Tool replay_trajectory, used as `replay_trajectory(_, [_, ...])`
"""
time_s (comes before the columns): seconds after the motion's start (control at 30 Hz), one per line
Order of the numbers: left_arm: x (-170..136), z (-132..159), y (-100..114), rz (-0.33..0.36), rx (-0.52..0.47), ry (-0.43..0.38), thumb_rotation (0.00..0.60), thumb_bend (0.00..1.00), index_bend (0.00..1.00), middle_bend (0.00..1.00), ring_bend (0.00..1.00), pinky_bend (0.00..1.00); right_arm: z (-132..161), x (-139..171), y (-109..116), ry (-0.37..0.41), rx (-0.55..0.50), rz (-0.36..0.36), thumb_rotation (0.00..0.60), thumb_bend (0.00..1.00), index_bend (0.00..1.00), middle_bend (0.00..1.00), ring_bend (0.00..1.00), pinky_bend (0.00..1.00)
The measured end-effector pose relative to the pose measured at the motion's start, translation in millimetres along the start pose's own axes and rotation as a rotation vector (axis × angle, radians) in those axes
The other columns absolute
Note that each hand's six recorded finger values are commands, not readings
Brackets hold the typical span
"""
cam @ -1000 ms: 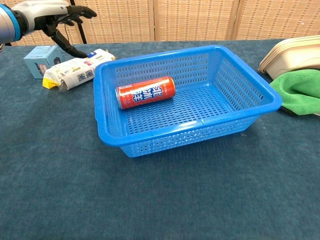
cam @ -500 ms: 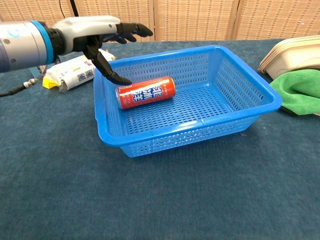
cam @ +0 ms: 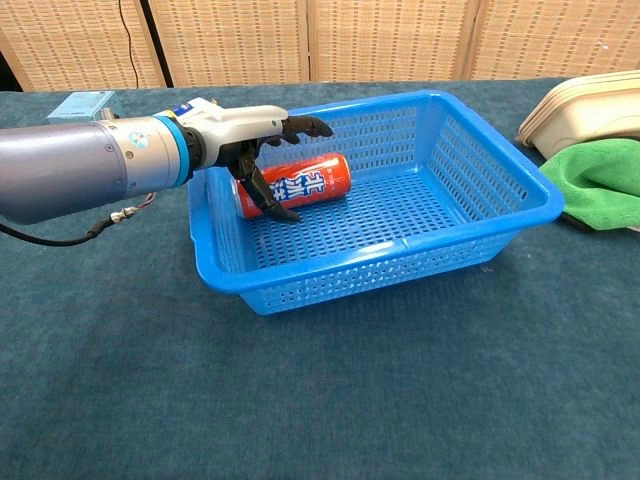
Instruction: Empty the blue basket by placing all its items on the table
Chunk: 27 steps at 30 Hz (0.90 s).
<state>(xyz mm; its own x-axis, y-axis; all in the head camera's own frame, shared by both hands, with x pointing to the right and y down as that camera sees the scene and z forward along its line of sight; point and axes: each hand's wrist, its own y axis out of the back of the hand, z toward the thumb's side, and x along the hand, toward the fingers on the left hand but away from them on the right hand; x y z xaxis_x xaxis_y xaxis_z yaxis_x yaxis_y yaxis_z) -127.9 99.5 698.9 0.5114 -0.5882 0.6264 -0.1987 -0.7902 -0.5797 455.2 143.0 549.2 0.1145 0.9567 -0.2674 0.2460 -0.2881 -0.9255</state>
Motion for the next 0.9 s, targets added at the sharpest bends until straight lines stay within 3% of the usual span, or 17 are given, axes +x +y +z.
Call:
replay_trajectory(0.3, [10.6, 4.7, -15.2, -0.050, -0.051, 0.011, 0.600, 0.20, 0.00, 0.00, 0.00, 0.01, 0.3, 0.4, 0.8, 0.001, 0.003, -0.004, 0.600, 0.00, 0.00, 0.00, 0.00, 0.00])
replay_trajectory(0.53, [-3.3, 27.8, -19.0, -0.087, -0.096, -0.069, 0.600, 0.20, 0.00, 0.00, 0.00, 0.01, -0.4, 0.0, 0.1, -0.001, 0.002, -0.001, 0.600, 0.00, 0.00, 0.00, 0.00, 0.00])
replay_trajectory(0.73, [-12.9, 32.3, -9.6, -0.054, -0.098, -0.105, 0.600, 0.20, 0.00, 0.00, 0.00, 0.01, 0.0, -0.4, -1.0, 0.000, 0.003, 0.003, 0.600, 0.00, 0.00, 0.00, 0.00, 0.00])
replay_trajectory(0.9, [-6.9, 25.1, -4.5, -0.015, -0.070, -0.087, 0.600, 0.20, 0.00, 0.00, 0.00, 0.01, 0.7, -0.2, -1.2, 0.001, 0.003, 0.004, 0.600, 0.00, 0.00, 0.00, 0.00, 0.00])
